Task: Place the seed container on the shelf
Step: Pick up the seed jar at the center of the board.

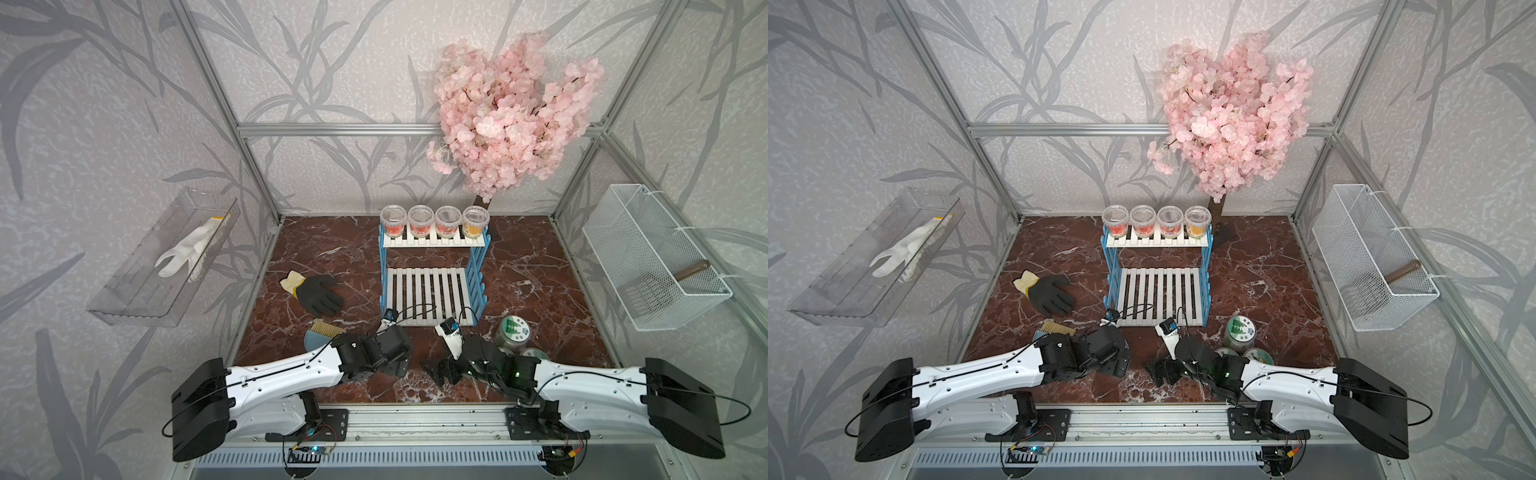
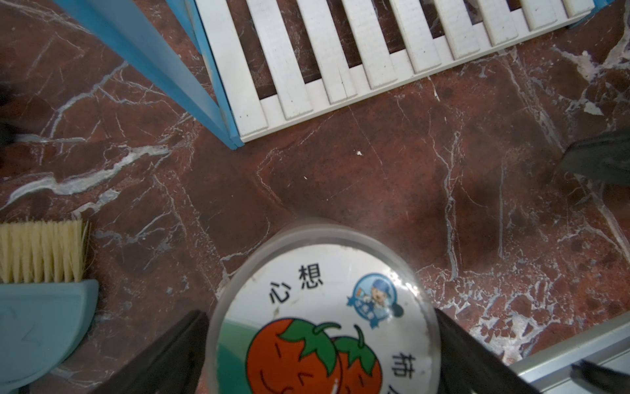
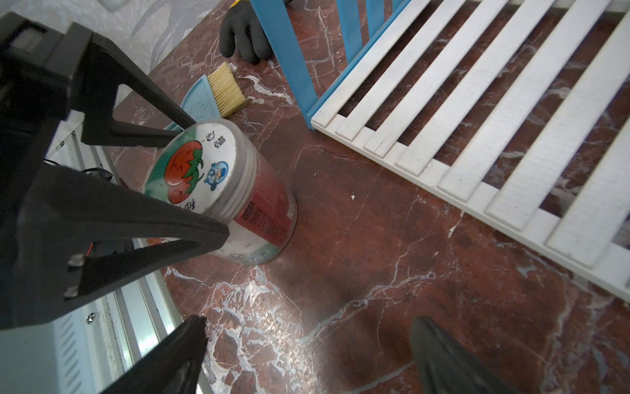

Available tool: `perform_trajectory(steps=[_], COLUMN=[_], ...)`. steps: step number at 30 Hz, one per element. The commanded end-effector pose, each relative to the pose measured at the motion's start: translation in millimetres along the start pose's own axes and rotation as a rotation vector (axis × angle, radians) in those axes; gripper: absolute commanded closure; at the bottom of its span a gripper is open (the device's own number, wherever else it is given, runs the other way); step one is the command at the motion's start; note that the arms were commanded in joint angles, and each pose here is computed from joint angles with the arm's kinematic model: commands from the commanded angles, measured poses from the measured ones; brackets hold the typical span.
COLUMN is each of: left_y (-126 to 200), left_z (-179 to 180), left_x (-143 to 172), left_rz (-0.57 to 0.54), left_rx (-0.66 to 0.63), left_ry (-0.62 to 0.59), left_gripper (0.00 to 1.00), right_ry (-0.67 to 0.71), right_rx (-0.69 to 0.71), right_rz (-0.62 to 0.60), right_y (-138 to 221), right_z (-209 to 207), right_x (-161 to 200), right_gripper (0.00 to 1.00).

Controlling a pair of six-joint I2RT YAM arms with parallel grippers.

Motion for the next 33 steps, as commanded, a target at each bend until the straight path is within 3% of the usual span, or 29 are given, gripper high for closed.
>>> perform_trajectory(steps=[1, 17, 22, 25, 33], left_y=[-0.9, -4.5, -0.4, 5.7, 37.4], left_z=[7.4, 6.7, 6.0, 6.3, 8.4], left_x=[7.1, 11.0, 9.1, 6.3, -9.2], left_rz=[0.02, 0.043, 0.033, 0.015, -0.096], left_rx=[-0.026, -0.028, -0.015, -0.002, 0.091], left_ry=[-0.005, -0.006, -0.003, 0.006, 0.076], left_gripper=[0.0, 0.0, 0.07, 0.13, 0.15], right_ry=[0.009, -0.007, -0.007, -0.006, 0.019], right_rx=[0.006, 0.014, 0.014, 0.011, -0.022], right_rz=[-0.016, -0.01, -0.013, -0.02, -0.086], right_y=[0.3, -0.9, -0.4, 0.5, 10.8], right_z=[-0.8, -3.1, -2.9, -2.0, 3.2], right_x=[-0.8, 2.9, 2.2, 0.3, -12.1], right_gripper=[0.03, 0.03, 0.02, 0.02, 0.02])
Point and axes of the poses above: each gripper's point midway between its finger pads, its own y axis back along the fingers, its own z axis along the line the jaws close on, x = y × z, the point moved 3 cm from there along y, back along the fingers, and after that the axes turned 5 degrees about y, right-handed, at the moved point
